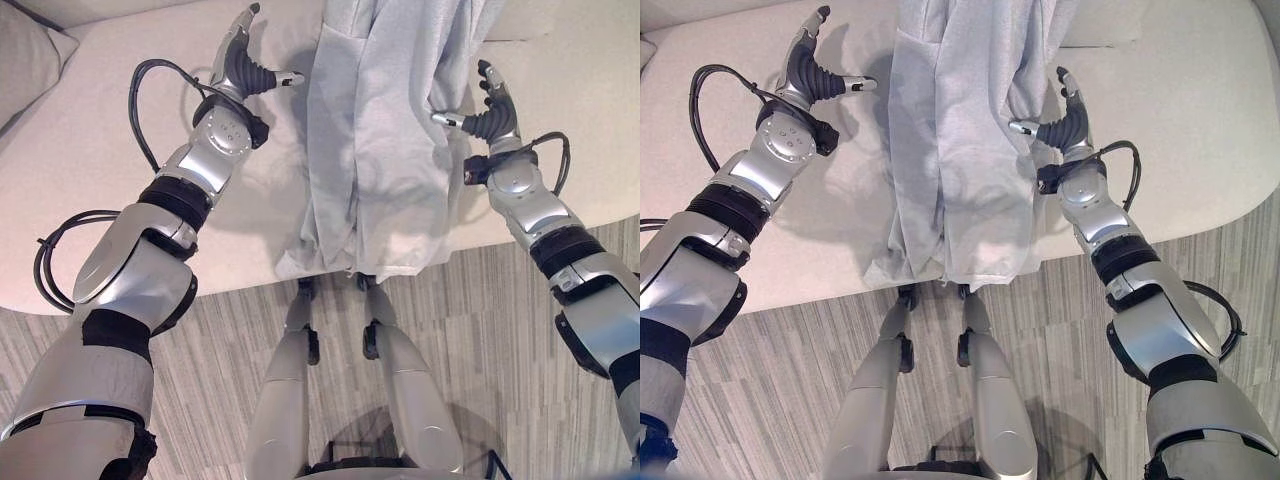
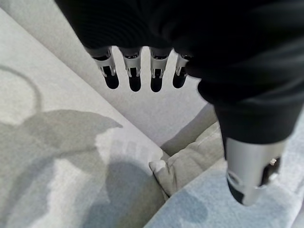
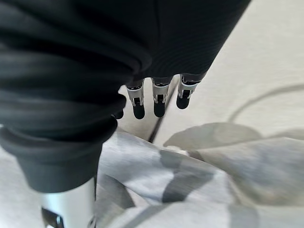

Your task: Hang the clothes on the sofa on the clothes rack.

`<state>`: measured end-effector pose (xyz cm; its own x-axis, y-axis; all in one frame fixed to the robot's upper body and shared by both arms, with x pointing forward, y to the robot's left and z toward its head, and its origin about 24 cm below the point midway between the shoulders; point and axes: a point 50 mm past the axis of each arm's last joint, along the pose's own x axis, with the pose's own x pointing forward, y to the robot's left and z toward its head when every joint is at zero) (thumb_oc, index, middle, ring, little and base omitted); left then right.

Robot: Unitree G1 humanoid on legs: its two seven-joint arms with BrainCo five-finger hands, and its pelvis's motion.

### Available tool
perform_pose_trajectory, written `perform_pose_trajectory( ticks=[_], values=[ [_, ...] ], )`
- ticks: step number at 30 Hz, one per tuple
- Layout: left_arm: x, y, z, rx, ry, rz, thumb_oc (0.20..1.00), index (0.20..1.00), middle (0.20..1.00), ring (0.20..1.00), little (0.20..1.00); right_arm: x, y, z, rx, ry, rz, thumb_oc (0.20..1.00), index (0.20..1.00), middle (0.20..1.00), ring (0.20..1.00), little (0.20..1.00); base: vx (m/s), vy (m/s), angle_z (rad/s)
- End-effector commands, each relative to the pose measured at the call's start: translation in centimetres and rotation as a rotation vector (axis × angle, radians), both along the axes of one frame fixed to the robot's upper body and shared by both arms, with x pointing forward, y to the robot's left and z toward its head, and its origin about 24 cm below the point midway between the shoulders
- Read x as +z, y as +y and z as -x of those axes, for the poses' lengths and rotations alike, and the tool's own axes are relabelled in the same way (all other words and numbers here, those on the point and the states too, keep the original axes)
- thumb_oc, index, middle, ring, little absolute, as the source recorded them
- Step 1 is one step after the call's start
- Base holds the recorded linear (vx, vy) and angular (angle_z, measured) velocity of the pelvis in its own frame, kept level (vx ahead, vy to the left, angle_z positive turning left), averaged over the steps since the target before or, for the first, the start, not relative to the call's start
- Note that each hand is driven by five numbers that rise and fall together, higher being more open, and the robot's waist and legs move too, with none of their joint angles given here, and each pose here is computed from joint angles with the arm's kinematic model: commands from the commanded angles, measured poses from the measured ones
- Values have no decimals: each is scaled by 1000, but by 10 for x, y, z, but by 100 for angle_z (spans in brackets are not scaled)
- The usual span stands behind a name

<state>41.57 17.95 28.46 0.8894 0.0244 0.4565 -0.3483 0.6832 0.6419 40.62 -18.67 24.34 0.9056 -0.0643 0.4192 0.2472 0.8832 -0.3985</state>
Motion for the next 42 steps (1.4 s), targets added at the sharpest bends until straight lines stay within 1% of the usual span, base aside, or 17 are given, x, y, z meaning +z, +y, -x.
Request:
perform_pose_trajectory(
  ticks=[1, 7, 11, 17, 20, 27, 28, 30, 32, 36, 42],
  values=[
    [17, 0, -1, -5, -37, 43, 1000, 1000, 1000, 1000, 1000, 24, -7, 0, -32, -74, -24, 1000, 1000, 1000, 1000, 1000, 0, 0, 0],
    [24, -6, -2, -25, -22, 37, 1000, 1000, 1000, 1000, 1000, 36, 4, -4, -14, -79, -4, 1000, 1000, 1000, 1000, 1000, 0, 0, 0],
    [29, -18, -3, -60, -23, 38, 1000, 1000, 1000, 1000, 1000, 43, 16, -7, 10, -78, 17, 1000, 1000, 1000, 1000, 1000, 0, 0, 0],
    [33, -28, -2, -100, -30, 49, 1000, 1000, 1000, 1000, 1000, 45, 23, -8, 24, -65, 39, 1000, 1000, 1000, 1000, 1000, 0, 0, 0],
    [38, -36, -1, -145, -41, 85, 1000, 1000, 1000, 1000, 1000, 47, 25, -9, 25, -61, 53, 1000, 1000, 1000, 1000, 1000, 0, 0, 0],
    [36, -54, 3, -220, -58, 126, 1000, 1000, 1000, 1000, 1000, 46, 24, -9, 20, -56, 60, 1000, 1000, 1000, 1000, 1000, 4, 1, -2],
    [31, -61, 3, -257, -48, 157, 1000, 1000, 1000, 1000, 1000, 46, 19, -8, 6, -59, 57, 1000, 1000, 1000, 1000, 1000, 0, 0, 0],
    [31, -62, 3, -257, -47, 157, 1000, 1000, 1000, 1000, 1000, 46, 19, -8, 6, -59, 57, 1000, 1000, 1000, 1000, 1000, 0, 0, 0],
    [24, -70, 4, -301, -30, 191, 1000, 1000, 1000, 1000, 1000, 47, 16, -7, -3, -65, 58, 1000, 1000, 1000, 1000, 1000, 0, 0, 0],
    [18, -82, 9, -368, -25, 203, 1000, 1000, 1000, 1000, 1000, 46, 9, -5, -9, -71, 56, 1000, 1000, 1000, 1000, 1000, 0, 0, 0],
    [12, -95, 12, -425, -7, 218, 1000, 1000, 1000, 1000, 1000, 44, 1, -3, -27, -72, 54, 1000, 1000, 1000, 1000, 1000, 1, -5, 0]
  ],
)
